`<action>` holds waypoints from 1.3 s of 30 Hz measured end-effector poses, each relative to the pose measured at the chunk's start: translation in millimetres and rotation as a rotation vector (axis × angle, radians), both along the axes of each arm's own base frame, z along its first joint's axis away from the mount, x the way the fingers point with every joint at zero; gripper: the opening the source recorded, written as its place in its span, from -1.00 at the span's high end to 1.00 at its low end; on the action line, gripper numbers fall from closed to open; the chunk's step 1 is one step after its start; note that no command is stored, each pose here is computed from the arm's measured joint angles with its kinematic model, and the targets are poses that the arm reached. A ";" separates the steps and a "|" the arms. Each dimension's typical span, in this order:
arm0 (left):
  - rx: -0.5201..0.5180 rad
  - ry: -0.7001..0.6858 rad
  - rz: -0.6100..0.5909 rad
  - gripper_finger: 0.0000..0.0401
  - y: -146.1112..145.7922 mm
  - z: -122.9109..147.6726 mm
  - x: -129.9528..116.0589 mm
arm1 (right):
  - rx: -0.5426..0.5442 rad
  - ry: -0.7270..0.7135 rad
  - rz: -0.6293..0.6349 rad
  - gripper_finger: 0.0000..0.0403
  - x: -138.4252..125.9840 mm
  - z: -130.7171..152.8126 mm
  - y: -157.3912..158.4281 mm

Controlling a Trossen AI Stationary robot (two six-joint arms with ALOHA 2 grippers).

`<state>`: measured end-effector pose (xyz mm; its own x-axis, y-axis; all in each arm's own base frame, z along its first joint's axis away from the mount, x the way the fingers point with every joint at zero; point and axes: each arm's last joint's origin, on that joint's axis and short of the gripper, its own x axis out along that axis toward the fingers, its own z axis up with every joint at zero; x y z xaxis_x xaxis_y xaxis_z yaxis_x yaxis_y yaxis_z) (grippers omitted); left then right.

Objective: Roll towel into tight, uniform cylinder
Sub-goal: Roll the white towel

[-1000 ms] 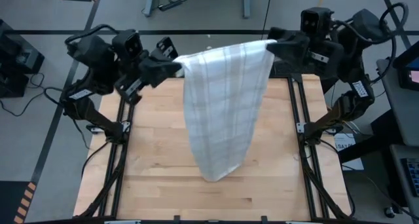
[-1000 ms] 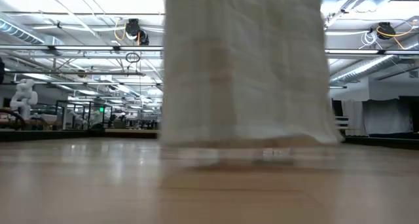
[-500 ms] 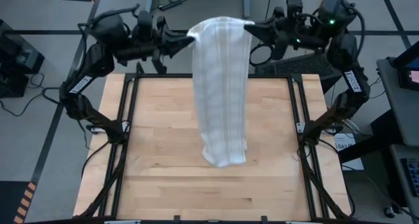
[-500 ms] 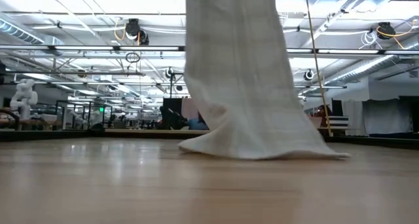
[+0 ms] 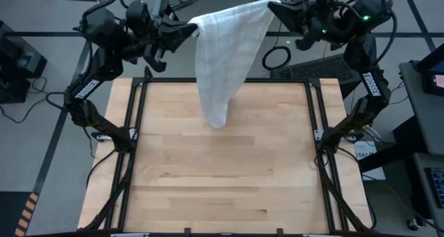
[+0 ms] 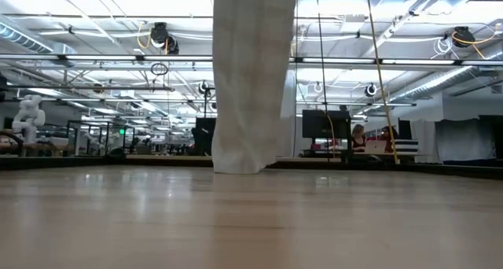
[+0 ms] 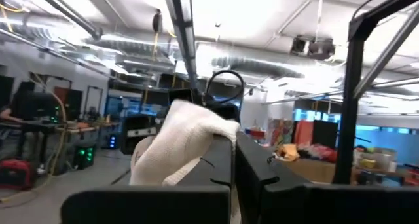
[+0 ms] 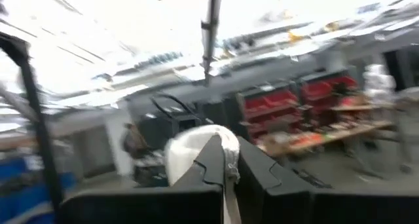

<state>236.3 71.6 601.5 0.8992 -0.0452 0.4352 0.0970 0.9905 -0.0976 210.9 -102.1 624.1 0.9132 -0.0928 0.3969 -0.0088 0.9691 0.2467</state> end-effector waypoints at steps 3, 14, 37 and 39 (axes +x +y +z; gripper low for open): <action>0.016 -0.016 -0.045 0.99 -6.8 1.3 1.5 | 0.004 -0.037 0.070 0.98 -0.1 3.9 5.7; 0.000 -0.165 -0.229 0.99 -39.4 13.9 0.7 | -0.014 -0.124 0.259 0.98 7.5 11.8 40.1; -0.013 -0.002 -0.469 0.99 -87.0 5.4 -0.8 | 0.093 0.022 0.517 0.98 19.9 0.5 102.0; 0.013 0.065 -0.424 0.99 -81.6 -0.4 0.6 | 0.083 0.064 0.489 0.98 20.7 -3.3 98.8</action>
